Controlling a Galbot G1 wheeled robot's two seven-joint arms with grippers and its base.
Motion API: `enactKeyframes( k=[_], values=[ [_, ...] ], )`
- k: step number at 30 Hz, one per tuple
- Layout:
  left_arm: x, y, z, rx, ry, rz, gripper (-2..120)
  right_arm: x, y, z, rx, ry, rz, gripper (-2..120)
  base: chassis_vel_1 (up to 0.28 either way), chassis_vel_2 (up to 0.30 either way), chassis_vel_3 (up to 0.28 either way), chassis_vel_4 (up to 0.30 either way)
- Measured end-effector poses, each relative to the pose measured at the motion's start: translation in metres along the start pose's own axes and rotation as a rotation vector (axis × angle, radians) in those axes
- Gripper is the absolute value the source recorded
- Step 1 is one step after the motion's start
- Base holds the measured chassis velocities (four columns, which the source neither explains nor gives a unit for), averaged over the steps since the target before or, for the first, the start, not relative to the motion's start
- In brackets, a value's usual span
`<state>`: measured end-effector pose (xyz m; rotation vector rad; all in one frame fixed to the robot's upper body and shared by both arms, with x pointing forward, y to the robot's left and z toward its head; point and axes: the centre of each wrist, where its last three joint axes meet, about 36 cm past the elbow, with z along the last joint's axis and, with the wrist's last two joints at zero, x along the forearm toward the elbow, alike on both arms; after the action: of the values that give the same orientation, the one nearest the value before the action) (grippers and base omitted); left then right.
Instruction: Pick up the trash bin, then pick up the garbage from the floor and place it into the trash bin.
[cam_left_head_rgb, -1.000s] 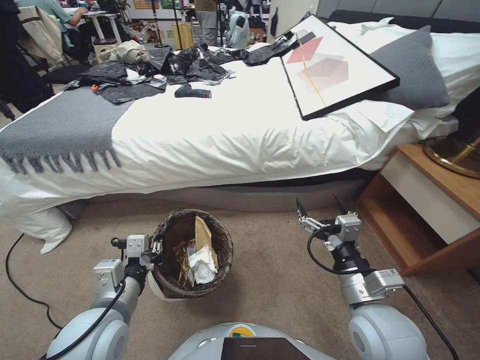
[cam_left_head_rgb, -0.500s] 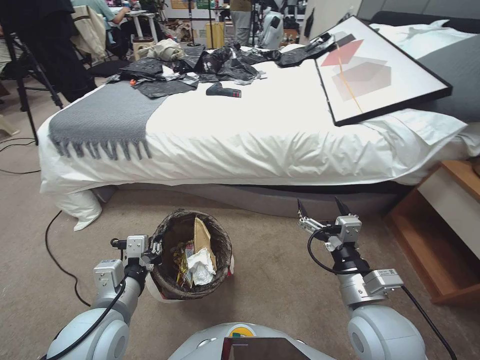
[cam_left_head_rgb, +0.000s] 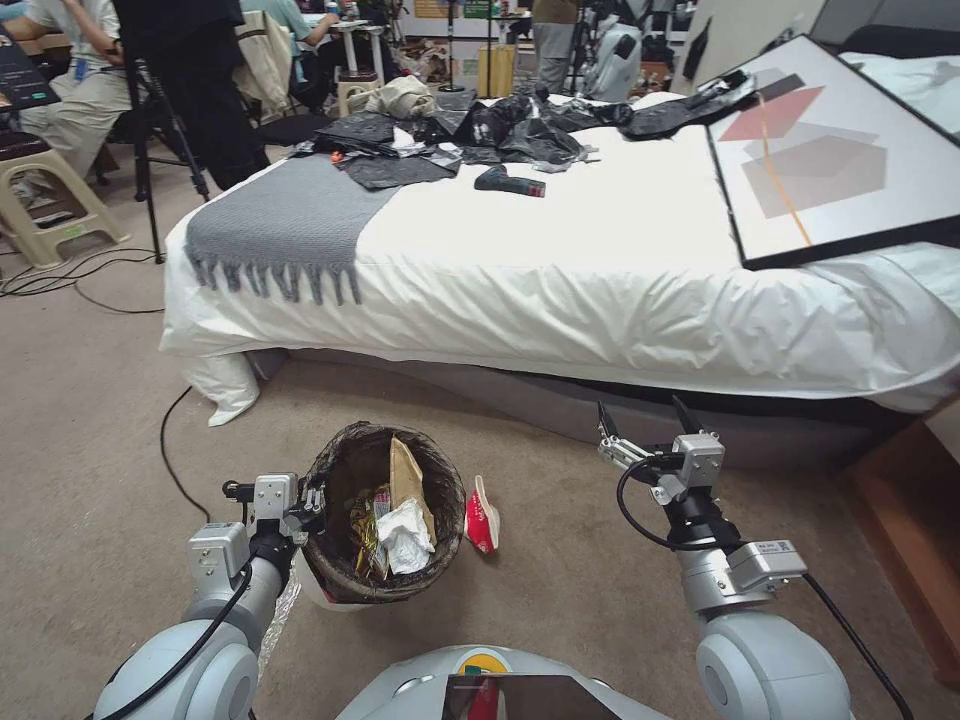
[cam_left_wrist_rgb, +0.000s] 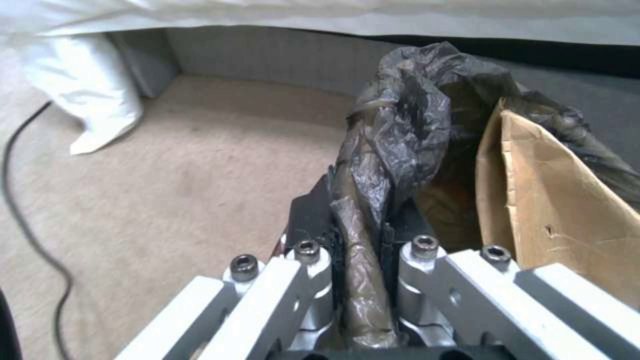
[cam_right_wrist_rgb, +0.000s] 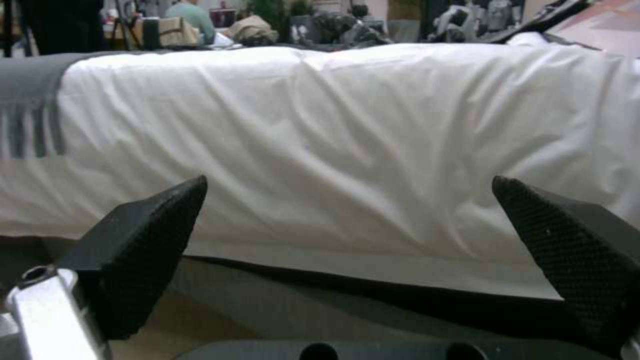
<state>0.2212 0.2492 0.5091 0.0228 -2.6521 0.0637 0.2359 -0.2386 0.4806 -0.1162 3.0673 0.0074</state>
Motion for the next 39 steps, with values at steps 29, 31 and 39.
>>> enactKeyframes(
  k=[29, 31, 39],
  values=[
    [0.002, 0.001, 0.002, -0.007, 0.001, -0.027, 7, -0.011, -0.002, 0.016, -0.010, 0.092, -0.008, 100, 0.069, 0.070, 0.067, 0.069],
    [0.002, 0.002, 0.002, -0.007, 0.000, -0.029, 7, -0.017, -0.002, 0.019, -0.025, 0.121, -0.008, 100, 0.000, 0.000, 0.000, 0.000],
    [0.002, 0.003, 0.003, -0.009, -0.007, -0.040, 7, -0.059, 0.000, 0.038, -0.085, 0.290, -0.047, 100, 0.000, 0.000, 0.000, 0.000]
  ],
)
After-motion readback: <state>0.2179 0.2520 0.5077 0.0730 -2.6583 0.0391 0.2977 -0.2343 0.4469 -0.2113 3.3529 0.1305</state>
